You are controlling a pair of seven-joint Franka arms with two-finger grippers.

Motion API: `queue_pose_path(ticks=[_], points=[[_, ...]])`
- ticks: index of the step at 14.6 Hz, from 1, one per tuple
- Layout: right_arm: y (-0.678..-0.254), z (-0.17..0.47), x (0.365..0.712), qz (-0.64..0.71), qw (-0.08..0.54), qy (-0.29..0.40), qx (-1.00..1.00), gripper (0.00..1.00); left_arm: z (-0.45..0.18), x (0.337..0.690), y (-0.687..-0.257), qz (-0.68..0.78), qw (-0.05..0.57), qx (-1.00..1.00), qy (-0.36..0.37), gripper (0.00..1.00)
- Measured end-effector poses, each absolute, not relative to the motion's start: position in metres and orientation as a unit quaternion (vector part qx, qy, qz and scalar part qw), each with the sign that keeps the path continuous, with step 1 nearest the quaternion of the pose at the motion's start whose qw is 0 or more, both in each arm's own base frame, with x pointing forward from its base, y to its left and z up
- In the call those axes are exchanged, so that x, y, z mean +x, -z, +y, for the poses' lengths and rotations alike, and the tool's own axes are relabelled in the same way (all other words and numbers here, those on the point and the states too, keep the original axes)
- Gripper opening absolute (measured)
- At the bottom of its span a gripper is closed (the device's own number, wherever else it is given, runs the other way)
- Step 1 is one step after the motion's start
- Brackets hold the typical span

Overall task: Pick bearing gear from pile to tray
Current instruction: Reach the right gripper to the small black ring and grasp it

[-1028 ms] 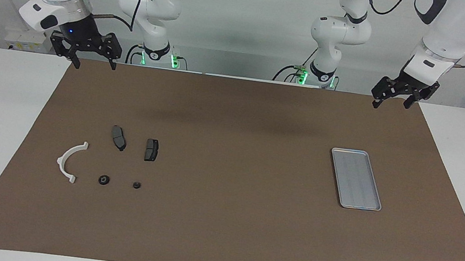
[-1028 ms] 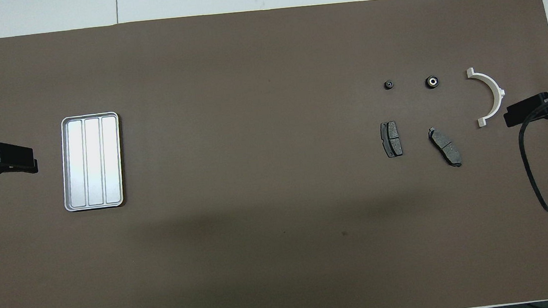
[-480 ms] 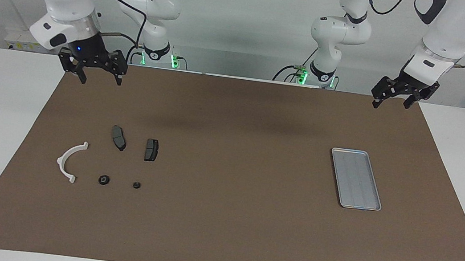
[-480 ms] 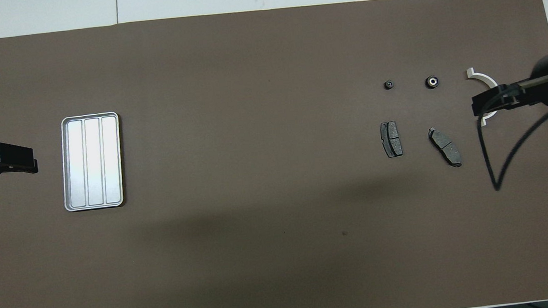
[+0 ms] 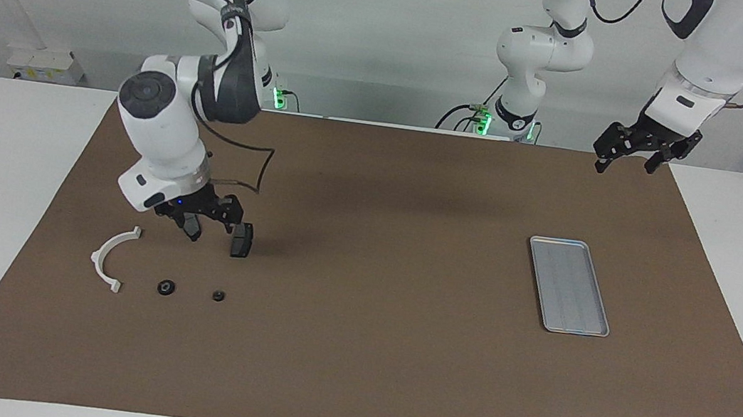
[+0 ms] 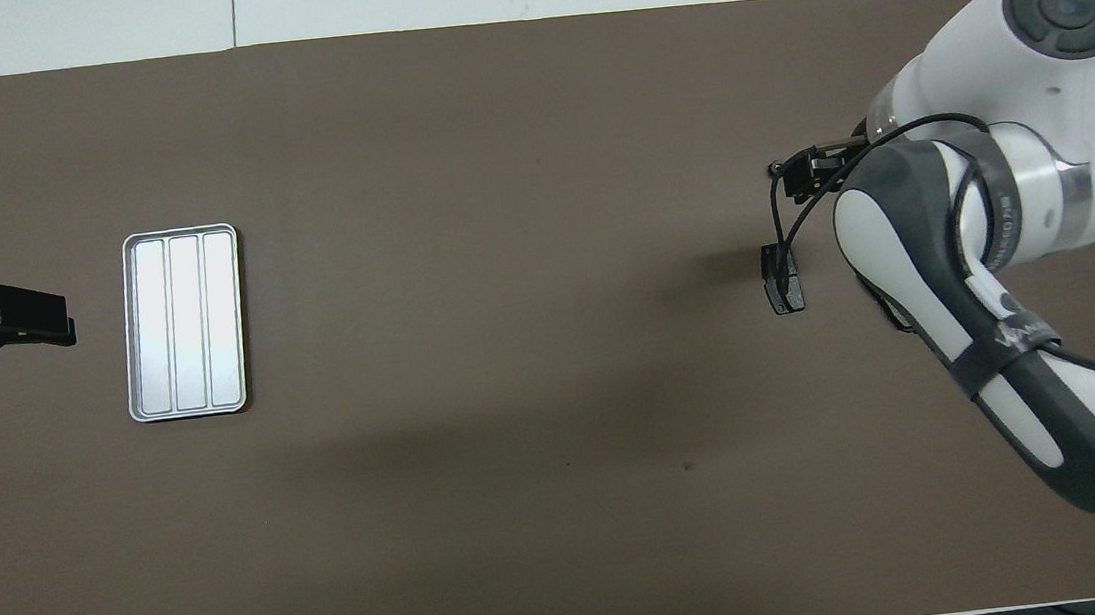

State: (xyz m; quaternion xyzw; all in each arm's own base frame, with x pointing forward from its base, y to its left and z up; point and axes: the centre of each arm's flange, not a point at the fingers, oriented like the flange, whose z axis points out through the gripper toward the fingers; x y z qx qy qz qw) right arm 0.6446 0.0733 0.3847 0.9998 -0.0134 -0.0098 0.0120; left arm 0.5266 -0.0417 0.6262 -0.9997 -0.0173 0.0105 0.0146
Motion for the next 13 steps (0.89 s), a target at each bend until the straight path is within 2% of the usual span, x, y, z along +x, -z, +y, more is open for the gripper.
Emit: queue_pose_path(ticks=[3, 8, 13], points=[[-0.335, 0.078, 0.665, -0.032, 0.016, 0.013, 0.999, 1.0, -0.042, 0.527, -0.626, -0.017, 0.015, -1.0, -0.011, 1.0], [-0.287, 0.092, 0.694, -0.056, 0.019, 0.025, 0.998, 1.0, -0.042, 0.527, -0.626, -0.017, 0.015, -1.0, -0.011, 1.0], [-0.279, 0.092, 0.698, -0.06, 0.027, 0.021, 0.998, 1.0, -0.042, 0.527, -0.626, -0.017, 0.015, -1.0, -0.011, 1.0]])
